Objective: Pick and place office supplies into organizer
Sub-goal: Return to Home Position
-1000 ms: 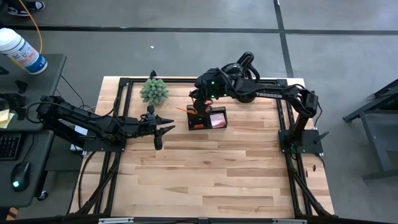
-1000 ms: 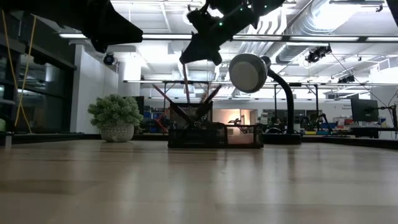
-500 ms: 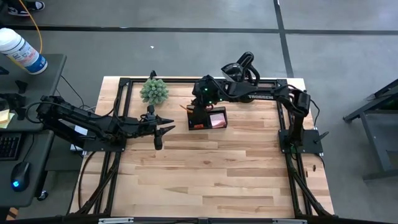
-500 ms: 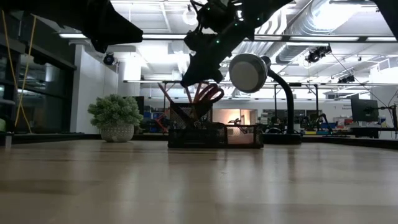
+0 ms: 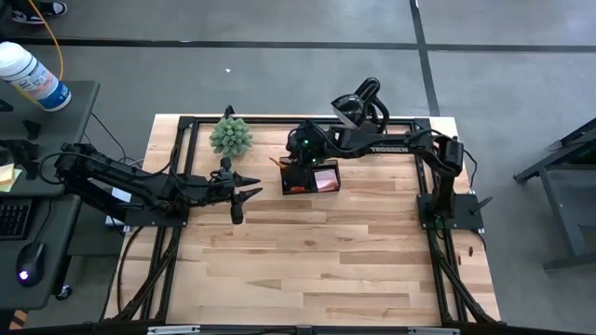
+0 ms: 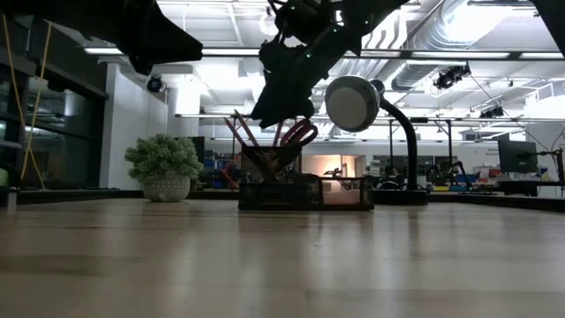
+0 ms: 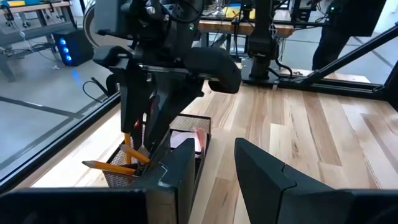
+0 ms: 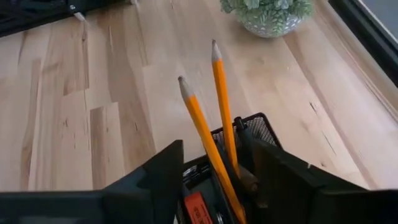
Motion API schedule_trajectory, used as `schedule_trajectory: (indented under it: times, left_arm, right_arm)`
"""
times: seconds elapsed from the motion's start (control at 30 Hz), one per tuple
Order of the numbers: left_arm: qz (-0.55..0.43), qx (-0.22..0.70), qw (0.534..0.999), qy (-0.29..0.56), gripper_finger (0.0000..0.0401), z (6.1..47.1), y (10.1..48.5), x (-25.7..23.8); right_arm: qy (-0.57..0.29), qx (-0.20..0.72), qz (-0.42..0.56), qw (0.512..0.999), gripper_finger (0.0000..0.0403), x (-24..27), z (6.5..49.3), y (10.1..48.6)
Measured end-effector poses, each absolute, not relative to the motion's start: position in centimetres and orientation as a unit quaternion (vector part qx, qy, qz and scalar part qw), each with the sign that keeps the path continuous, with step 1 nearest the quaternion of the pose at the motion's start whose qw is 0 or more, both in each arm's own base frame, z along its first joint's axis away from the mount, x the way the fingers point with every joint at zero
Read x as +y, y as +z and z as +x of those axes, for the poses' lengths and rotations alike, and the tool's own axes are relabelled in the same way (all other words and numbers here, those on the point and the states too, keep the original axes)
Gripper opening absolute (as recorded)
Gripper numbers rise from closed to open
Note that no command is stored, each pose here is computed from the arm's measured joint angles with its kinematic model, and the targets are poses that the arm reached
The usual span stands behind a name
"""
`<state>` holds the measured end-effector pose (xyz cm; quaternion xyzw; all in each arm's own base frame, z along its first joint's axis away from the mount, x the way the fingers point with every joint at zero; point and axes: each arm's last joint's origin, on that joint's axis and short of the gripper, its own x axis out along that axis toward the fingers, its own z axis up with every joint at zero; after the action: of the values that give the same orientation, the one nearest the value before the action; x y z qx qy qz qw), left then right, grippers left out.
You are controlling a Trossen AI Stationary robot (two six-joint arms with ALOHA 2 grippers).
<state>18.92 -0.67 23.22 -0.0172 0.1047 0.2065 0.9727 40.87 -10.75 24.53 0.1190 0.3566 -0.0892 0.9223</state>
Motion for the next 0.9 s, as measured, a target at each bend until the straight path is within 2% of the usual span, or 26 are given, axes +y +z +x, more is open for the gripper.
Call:
schedule_trajectory:
  times: [0.17, 0.37, 0.53, 0.7, 0.77, 0.9]
  left_arm:
    - [-0.015, 0.105, 0.973, 0.206, 0.0104, 18.9, 23.2, -0.7]
    - [0.001, 0.108, 0.974, 0.199, 0.0104, 18.9, 23.2, -0.7]
    - [0.033, 0.111, 0.974, 0.192, 0.0093, 18.9, 23.3, -0.7]
    - [0.044, 0.106, 0.972, 0.207, 0.0034, 18.1, 23.9, -0.5]
    - [0.066, 0.120, 0.969, 0.205, 0.0010, 17.5, 23.9, -0.5]
    - [0.083, 0.125, 0.968, 0.203, 0.0014, 16.2, 23.4, -0.3]
  right_arm:
    - [-0.101, 0.351, 0.116, 0.924, 0.0203, -10.6, 40.0, 26.0]
    - [-0.112, 0.352, 0.109, 0.923, 0.0182, -9.9, 36.9, 30.0]
    - [-0.084, 0.372, 0.122, 0.917, 0.0122, -8.5, 34.5, 32.3]
    - [-0.069, 0.458, 0.122, 0.878, 0.0016, -6.8, 32.8, 31.7]
    - [-0.069, 0.483, 0.114, 0.865, 0.0014, -6.1, 32.5, 31.2]
    - [-0.050, 0.496, 0.123, 0.858, 0.0013, -4.7, 32.4, 29.3]
